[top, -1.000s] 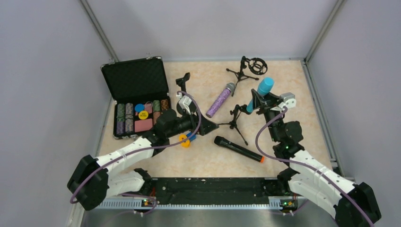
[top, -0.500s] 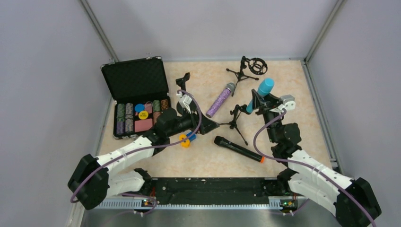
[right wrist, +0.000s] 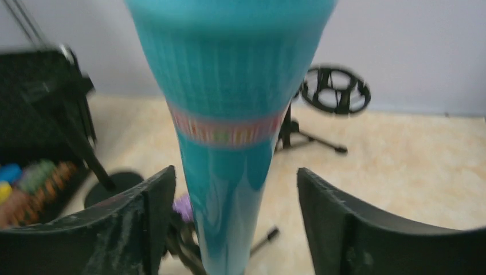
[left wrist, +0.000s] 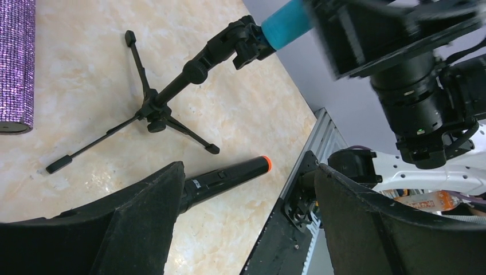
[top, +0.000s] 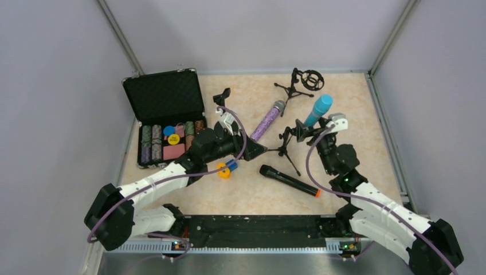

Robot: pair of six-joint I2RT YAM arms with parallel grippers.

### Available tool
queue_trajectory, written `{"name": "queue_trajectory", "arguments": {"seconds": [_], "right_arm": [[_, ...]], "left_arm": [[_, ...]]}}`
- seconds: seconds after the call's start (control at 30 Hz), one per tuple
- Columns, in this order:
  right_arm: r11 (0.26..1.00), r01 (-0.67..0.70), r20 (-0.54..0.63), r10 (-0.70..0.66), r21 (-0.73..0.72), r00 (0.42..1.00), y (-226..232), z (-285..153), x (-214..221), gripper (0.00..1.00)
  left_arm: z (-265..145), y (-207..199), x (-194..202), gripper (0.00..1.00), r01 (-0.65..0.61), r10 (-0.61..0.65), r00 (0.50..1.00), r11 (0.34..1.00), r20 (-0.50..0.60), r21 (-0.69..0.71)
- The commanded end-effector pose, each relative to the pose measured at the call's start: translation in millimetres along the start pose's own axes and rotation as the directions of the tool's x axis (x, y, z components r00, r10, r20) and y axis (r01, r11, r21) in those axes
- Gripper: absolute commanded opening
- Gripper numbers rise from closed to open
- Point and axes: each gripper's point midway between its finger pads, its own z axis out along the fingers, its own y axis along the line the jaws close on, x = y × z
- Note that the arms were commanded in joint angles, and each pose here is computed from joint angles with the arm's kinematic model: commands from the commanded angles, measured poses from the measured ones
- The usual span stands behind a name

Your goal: Attach the microphones to the stand

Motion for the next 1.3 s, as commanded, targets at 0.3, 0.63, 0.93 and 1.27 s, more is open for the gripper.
{"name": "queue_trajectory", "arguments": {"seconds": [0.3, 0.63, 0.93, 1.27], "right_arm": [[0.988, -0.152, -0.273, 0.148, 0.006, 0.951, 3.5, -52.4, 35.0, 0.99], [0.972, -0.237, -0.326, 0.223, -0.002, 0.919, 9.4, -71.5, 31.7, 0.99], [0.926, -0.376, -0.437, 0.32, -0.044, 0.84, 34.5, -85.3, 47.6, 0.99], [0.918, -0.393, -0.497, 0.364, 0.05, 0.788, 27.1, -97.1, 59.5, 0.98]], "left_arm": [[25.6, -8.8, -27.9, 0.88, -0.272, 0.269, 0.962, 0.96, 0.048, 0.067], [51.2, -13.2, -35.8, 0.86, -0.475, 0.476, 0.879, 0.867, 0.029, 0.15], [79.7, -12.5, -40.7, 0.83, -0.557, 0.573, 0.819, 0.806, -0.027, 0.202], [113.6, -3.4, -26.3, 0.83, -0.642, 0.662, 0.747, 0.741, -0.053, 0.198]]}}
